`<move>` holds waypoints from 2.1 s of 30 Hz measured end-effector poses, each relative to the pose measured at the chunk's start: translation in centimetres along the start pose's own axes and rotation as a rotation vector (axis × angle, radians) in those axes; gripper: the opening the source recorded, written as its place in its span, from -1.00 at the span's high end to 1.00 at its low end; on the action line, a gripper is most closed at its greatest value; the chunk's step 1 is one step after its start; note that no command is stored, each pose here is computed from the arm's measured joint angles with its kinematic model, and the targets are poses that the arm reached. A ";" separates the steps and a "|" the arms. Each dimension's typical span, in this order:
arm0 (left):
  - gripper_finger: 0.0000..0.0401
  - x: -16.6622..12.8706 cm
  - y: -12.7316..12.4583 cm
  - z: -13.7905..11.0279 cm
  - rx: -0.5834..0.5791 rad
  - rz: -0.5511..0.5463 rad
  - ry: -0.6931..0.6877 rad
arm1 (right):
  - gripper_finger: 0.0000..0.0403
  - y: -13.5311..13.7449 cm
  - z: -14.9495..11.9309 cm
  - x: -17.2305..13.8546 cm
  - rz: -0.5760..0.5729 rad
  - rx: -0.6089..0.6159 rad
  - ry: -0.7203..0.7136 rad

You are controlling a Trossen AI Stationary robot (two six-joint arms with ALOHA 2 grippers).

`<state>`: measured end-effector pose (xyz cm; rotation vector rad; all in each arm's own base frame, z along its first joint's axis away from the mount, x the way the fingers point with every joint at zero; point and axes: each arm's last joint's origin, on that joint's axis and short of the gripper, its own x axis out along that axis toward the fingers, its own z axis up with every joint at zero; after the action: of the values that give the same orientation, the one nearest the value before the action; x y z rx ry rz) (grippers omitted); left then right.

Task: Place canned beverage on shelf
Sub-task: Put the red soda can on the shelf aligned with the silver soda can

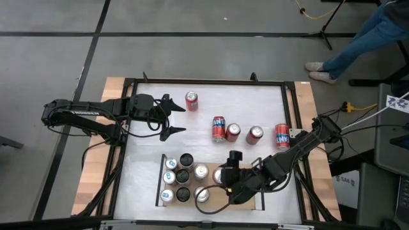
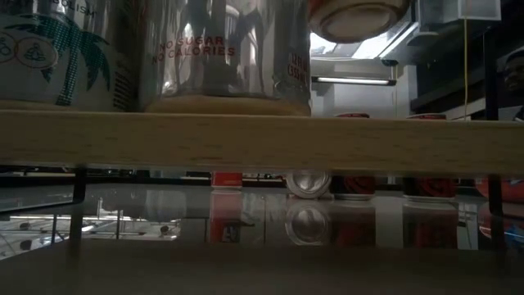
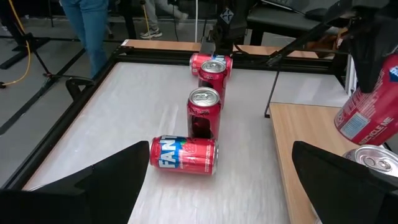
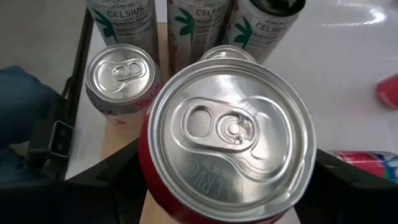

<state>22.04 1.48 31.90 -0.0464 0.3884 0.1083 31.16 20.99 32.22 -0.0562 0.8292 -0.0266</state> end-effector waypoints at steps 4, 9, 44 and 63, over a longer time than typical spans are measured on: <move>-0.93 0.0 0.0 0.0 0.000 0.000 0.000 | -0.46 1.1 -0.6 -0.5 -0.026 -0.019 -0.032; -0.93 0.0 0.0 0.0 0.000 0.000 0.000 | -0.46 2.0 -3.1 1.1 -0.029 -0.006 -0.022; -0.93 0.0 0.0 0.0 -0.003 0.001 -0.001 | -0.46 -1.4 -8.6 5.4 0.249 0.105 -0.257; -0.93 0.0 0.0 0.0 -0.007 0.001 0.000 | -0.46 -1.0 -8.7 6.3 0.248 0.129 -0.261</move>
<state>22.04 1.48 31.90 -0.0531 0.3876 0.1102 29.01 19.34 21.74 0.1615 0.5674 0.1577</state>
